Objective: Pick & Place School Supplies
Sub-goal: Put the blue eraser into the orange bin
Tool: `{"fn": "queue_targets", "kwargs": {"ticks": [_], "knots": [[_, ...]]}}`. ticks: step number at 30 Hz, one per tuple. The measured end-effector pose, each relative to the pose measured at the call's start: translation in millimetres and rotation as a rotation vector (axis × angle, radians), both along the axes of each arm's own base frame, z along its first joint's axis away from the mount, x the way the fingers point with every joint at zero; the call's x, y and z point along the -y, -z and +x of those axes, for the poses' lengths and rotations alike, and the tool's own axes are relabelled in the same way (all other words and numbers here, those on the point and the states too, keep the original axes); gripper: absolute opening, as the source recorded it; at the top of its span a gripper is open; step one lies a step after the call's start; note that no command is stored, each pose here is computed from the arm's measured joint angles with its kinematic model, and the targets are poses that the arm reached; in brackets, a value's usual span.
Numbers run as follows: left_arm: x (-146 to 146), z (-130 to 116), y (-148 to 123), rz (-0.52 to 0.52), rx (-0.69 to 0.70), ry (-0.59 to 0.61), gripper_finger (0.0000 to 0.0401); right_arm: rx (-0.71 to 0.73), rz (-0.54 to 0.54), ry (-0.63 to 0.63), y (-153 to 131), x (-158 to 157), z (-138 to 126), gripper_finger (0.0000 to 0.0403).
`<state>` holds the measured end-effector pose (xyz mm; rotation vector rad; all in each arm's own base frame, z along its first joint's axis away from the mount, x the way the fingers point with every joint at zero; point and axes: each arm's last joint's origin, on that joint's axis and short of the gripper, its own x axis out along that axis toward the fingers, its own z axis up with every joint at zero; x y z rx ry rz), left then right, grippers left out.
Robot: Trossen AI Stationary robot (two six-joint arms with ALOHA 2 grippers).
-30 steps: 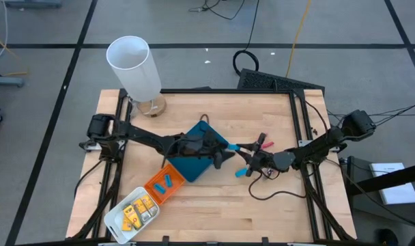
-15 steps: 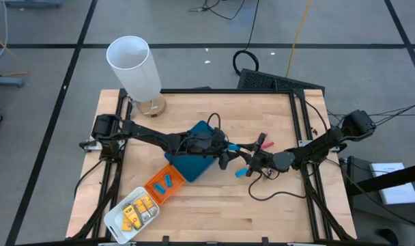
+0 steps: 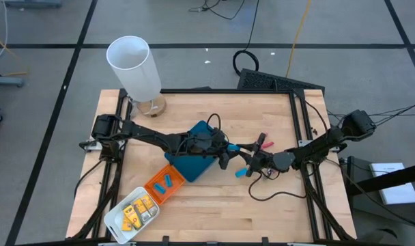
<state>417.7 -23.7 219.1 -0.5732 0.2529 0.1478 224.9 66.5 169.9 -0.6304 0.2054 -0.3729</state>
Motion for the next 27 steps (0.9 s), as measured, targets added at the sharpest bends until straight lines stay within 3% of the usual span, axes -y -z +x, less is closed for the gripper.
{"fn": "queue_targets", "kwargs": {"ticks": [10, 24, 27], "knots": [[-5.3, -0.3, 1.7, -0.001, -0.017, -0.013, 0.0128, -0.001, 0.0, 0.0, 0.2, -0.1, 0.0, 0.0086], [-6.0, -0.6, 2.8, 0.014, -0.028, -0.014, 0.0052, -0.013, -0.003, 0.0, 1.3, 0.0, -0.2, 0.0086], [-6.0, -0.6, 2.8, 0.029, -0.029, -0.009, 0.0043, 0.012, 0.055, 0.005, 1.4, 0.0, -0.2, 0.0086]]}}
